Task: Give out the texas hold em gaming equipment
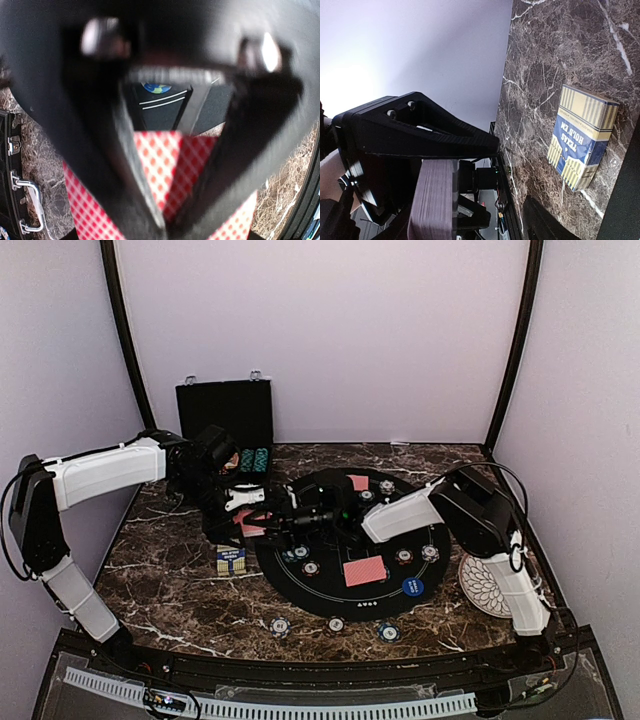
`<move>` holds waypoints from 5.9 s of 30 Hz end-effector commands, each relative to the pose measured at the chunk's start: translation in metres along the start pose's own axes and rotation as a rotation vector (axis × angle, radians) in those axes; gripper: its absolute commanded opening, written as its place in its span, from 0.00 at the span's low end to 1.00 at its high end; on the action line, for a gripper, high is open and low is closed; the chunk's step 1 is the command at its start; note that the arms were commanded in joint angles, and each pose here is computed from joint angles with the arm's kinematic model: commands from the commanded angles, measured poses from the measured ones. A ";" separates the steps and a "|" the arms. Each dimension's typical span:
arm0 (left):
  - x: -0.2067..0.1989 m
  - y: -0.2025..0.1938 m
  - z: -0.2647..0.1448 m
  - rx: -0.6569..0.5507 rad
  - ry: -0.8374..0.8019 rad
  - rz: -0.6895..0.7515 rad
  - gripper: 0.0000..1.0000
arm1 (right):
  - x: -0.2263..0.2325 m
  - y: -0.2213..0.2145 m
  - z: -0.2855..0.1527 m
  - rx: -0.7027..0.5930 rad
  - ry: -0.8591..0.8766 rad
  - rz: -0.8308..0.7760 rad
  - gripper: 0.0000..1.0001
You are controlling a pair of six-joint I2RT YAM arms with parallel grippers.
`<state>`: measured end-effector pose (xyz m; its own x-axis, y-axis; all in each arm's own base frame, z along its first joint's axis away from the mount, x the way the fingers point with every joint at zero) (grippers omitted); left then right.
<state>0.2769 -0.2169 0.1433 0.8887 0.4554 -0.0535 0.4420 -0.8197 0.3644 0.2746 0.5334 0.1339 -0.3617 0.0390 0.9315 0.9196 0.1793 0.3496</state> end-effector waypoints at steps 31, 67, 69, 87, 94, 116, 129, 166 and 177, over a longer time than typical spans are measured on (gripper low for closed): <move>-0.003 0.003 -0.007 -0.019 0.002 0.013 0.00 | 0.054 0.012 -0.051 -0.034 0.007 -0.101 0.21; 0.002 -0.008 -0.005 0.022 0.045 0.023 0.00 | -0.014 0.062 -0.137 -0.158 -0.205 -0.051 0.00; 0.001 -0.008 -0.006 0.022 0.044 0.023 0.00 | -0.019 0.075 -0.131 -0.174 -0.221 -0.060 0.00; -0.002 -0.012 -0.004 0.026 0.030 0.024 0.00 | -0.096 0.124 -0.076 -0.236 -0.425 -0.028 0.00; -0.003 -0.013 -0.004 0.026 0.026 0.023 0.00 | -0.114 0.121 -0.074 -0.219 -0.487 -0.018 0.10; -0.002 -0.012 -0.003 0.026 0.027 0.023 0.00 | -0.052 0.117 -0.101 -0.193 -0.606 -0.184 0.81; -0.002 -0.007 -0.010 0.006 0.033 0.021 0.00 | 0.018 0.081 -0.132 -0.399 -0.445 -0.204 0.98; -0.001 0.010 -0.020 -0.045 0.026 0.005 0.00 | 0.038 -0.014 -0.072 -0.174 -0.285 -0.124 0.85; -0.002 0.010 -0.019 -0.042 0.019 -0.002 0.00 | 0.034 -0.018 -0.095 -0.230 -0.248 -0.093 0.82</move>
<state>0.2754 -0.2120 0.1420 0.8843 0.4650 -0.0414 0.4504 -0.8266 0.3375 0.2582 0.4397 0.1457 -0.4156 0.3456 0.8413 0.8971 0.0031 0.4419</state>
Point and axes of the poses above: each gripper's point midway between its finger pads, its own z axis out along the fingers, its own x axis along the line the jaws close on, y = z × x, the point moved 2 cm from there along -z, back along the fingers, and after that the axes turned 15 degrees about -z, right-handed, at the moved point
